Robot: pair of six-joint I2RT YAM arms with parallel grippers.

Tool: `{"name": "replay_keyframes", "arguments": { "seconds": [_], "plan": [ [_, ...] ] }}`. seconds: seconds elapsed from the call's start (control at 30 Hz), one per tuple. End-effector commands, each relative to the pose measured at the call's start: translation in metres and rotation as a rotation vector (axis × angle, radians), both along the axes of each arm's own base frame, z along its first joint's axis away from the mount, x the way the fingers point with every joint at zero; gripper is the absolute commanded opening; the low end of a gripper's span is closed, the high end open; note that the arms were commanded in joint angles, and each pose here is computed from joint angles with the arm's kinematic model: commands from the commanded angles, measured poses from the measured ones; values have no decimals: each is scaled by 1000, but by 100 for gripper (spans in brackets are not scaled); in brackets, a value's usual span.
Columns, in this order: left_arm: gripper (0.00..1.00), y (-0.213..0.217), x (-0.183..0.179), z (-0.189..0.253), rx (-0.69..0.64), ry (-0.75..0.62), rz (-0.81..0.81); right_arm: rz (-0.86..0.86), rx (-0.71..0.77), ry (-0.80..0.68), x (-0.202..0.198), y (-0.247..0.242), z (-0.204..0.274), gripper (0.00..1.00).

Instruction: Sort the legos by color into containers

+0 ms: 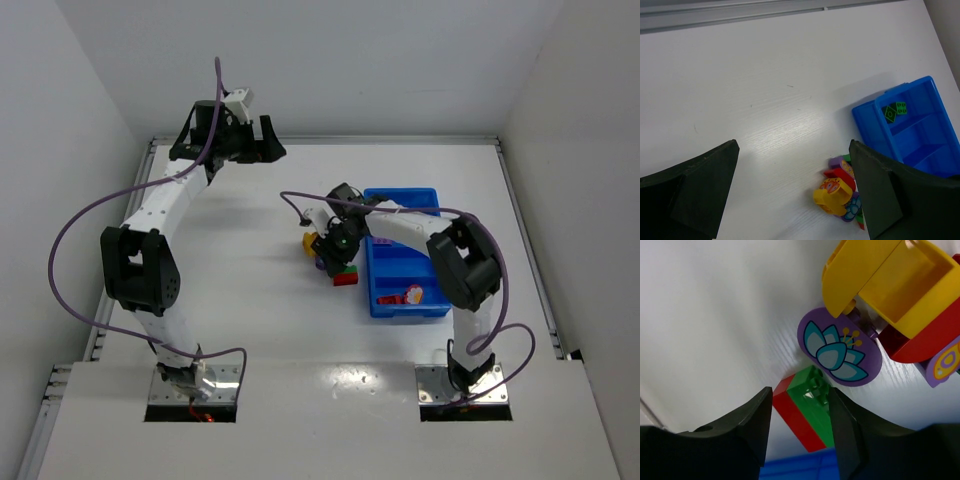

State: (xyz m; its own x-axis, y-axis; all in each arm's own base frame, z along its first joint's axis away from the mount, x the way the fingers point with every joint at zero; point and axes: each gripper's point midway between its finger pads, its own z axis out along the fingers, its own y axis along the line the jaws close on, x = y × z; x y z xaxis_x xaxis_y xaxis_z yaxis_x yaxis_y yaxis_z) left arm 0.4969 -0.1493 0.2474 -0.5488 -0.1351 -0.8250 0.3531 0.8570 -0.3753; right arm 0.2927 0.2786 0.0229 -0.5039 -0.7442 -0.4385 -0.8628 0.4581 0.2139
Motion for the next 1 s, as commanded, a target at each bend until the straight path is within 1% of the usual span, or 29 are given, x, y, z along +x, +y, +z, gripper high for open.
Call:
{"name": "replay_keyframes", "arguments": {
  "seconds": [0.0, 0.1, 0.17, 0.3, 0.33, 0.4, 0.47, 0.53, 0.6, 0.77, 0.8, 0.97],
  "plan": [
    [99, 4, 3, 6, -1, -27, 0, -2, 30, -83, 23, 9, 8, 50],
    [99, 2, 4, 2, -4, -18, -8, -8, 34, -110, 31, 12, 6, 53],
    [99, 2, 4, 2, -4, -18, -8, -8, 45, -125, 35, 15, 10, 53],
    [99, 1, 4, -3, -7, -8, -17, -31, 21, -176, 48, 13, 7, 61],
    [99, 1, 4, -3, -7, -8, -17, -27, 13, -182, 47, 15, 3, 66],
    [99, 0, 5, -7, -6, 1, -17, -36, 19, -218, 56, 18, 8, 71],
    [99, 0, 5, -7, -6, 1, -17, -26, 10, -213, 58, 18, 2, 71],
    [99, 0, 6, -3, -7, -8, -17, 2, 21, -225, 56, 24, 3, 72],
    [99, 1, 7, -10, 2, 6, -20, 29, 28, -230, 57, 26, 0, 72],
    [99, 1, 7, -10, 3, 6, -21, 81, 57, -246, 57, 37, 3, 72],
    [99, 1, 7, -10, 3, 6, -21, 104, 53, -226, 51, 39, -3, 72],
    [99, 5, 7, -11, 4, 15, -11, 182, 53, -220, 40, 46, -6, 72]
  ]
}}
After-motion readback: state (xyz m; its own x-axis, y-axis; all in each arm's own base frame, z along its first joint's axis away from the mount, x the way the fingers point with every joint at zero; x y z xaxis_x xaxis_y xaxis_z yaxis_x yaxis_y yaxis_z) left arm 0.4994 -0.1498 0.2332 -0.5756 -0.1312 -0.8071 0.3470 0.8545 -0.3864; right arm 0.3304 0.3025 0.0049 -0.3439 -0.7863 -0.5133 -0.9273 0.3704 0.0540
